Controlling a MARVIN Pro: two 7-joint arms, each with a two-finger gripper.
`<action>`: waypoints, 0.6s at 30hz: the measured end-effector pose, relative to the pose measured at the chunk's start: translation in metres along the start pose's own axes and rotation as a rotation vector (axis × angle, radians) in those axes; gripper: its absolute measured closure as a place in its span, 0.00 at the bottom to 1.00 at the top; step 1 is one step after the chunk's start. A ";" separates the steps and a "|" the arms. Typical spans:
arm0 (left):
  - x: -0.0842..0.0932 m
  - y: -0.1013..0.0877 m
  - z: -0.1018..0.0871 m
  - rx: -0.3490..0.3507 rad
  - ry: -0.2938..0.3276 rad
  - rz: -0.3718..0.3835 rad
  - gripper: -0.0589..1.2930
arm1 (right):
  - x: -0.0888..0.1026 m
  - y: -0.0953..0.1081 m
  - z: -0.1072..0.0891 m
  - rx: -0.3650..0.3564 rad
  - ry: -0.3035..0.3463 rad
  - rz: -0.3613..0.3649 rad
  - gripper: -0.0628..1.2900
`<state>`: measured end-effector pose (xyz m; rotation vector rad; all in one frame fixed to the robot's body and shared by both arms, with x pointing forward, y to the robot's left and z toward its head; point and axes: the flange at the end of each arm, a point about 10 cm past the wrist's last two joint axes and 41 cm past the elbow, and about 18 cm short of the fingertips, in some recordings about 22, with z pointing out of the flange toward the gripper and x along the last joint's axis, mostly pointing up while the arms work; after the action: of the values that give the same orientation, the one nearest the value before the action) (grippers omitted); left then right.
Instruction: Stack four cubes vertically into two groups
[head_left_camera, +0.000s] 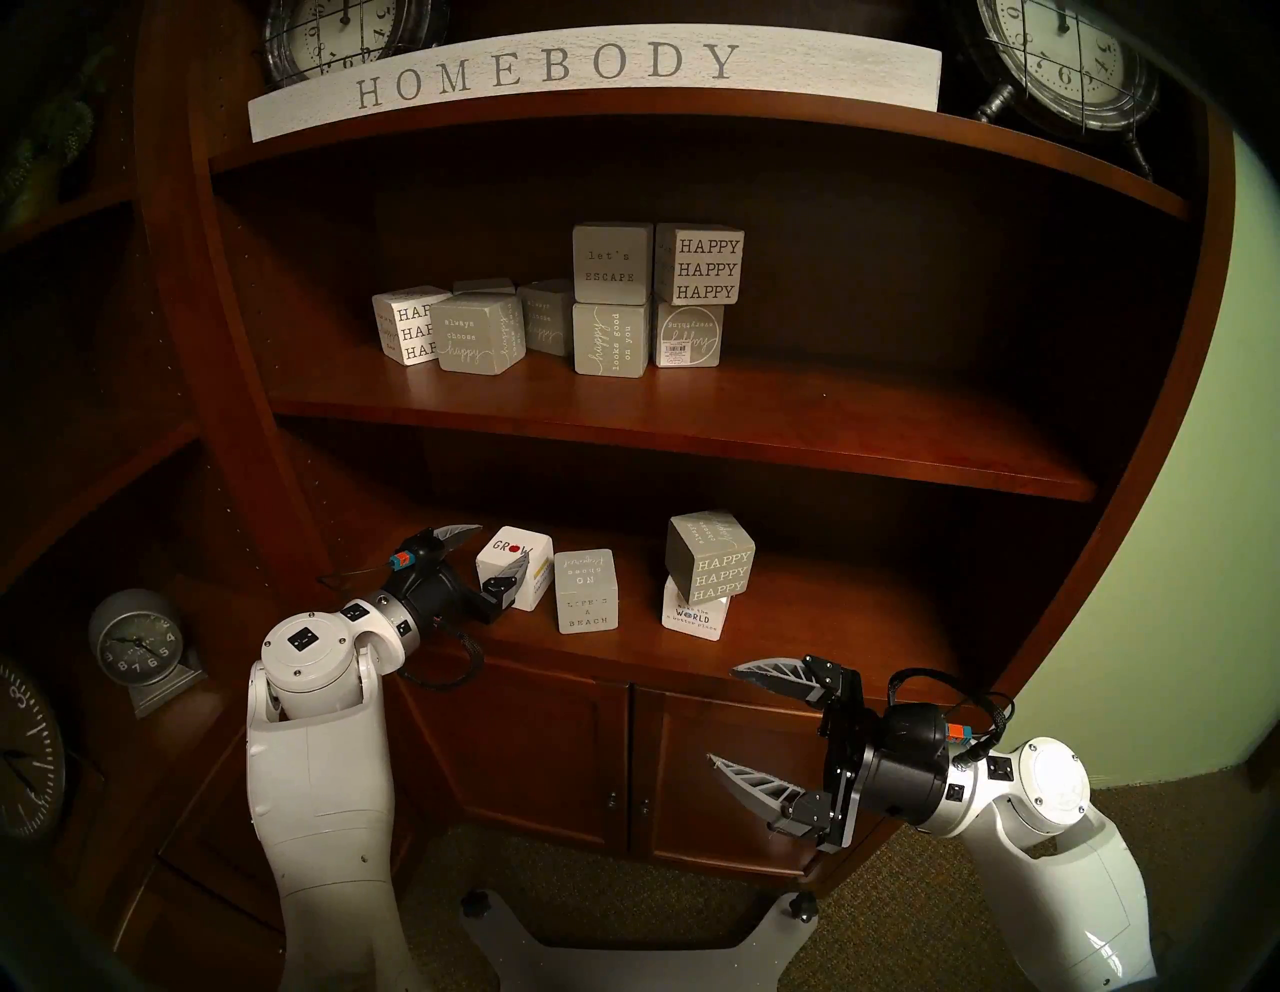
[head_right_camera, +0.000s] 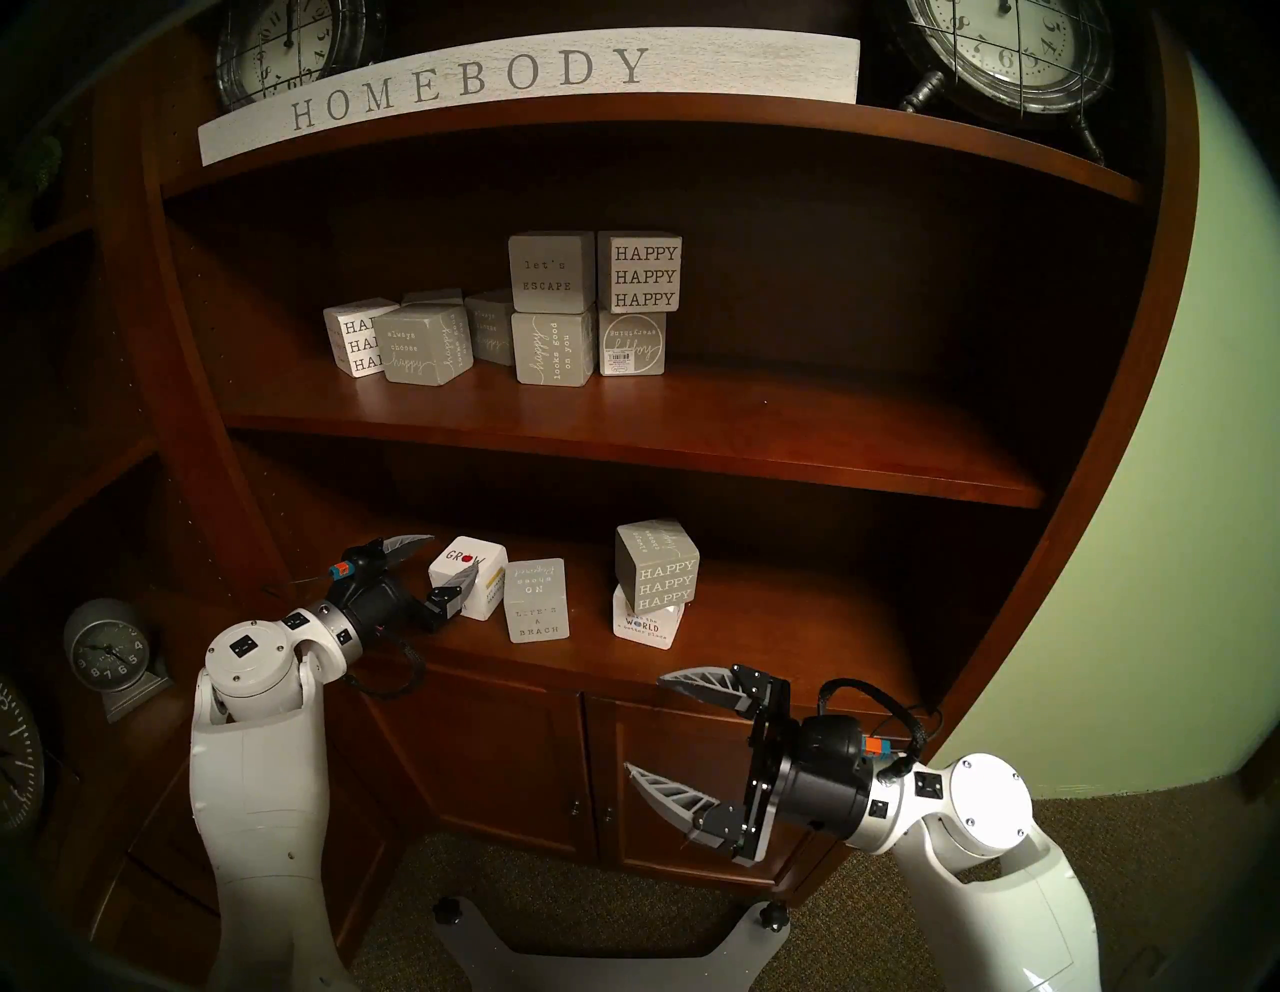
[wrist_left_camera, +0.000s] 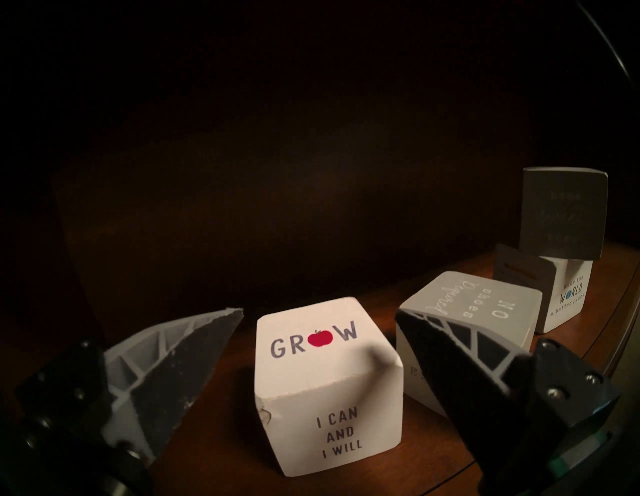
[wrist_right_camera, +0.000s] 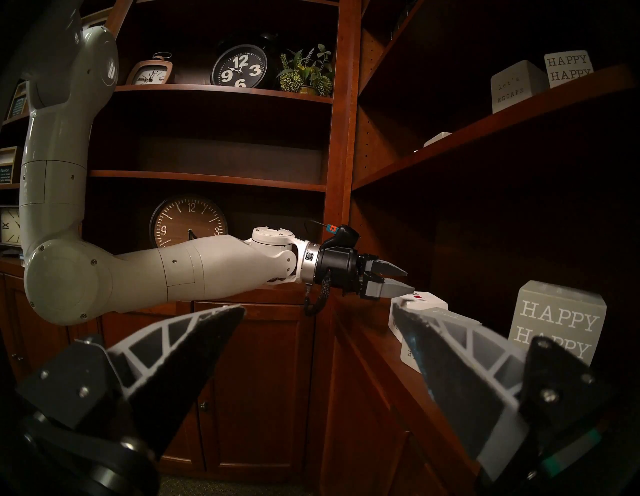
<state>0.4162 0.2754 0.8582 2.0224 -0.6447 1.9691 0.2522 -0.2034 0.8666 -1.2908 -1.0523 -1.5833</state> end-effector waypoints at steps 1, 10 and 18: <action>0.001 0.000 0.000 -0.002 0.012 -0.015 0.05 | 0.000 0.000 0.000 0.000 0.000 0.000 0.07; 0.001 -0.001 0.003 -0.011 0.026 -0.078 0.05 | 0.000 0.000 0.000 0.000 0.000 0.000 0.07; -0.003 0.004 0.013 -0.009 -0.004 -0.078 0.05 | 0.000 0.000 0.000 0.000 0.000 0.000 0.07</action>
<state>0.4259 0.2659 0.8540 2.0154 -0.5651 1.9150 0.2523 -0.2035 0.8667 -1.2908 -1.0521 -1.5838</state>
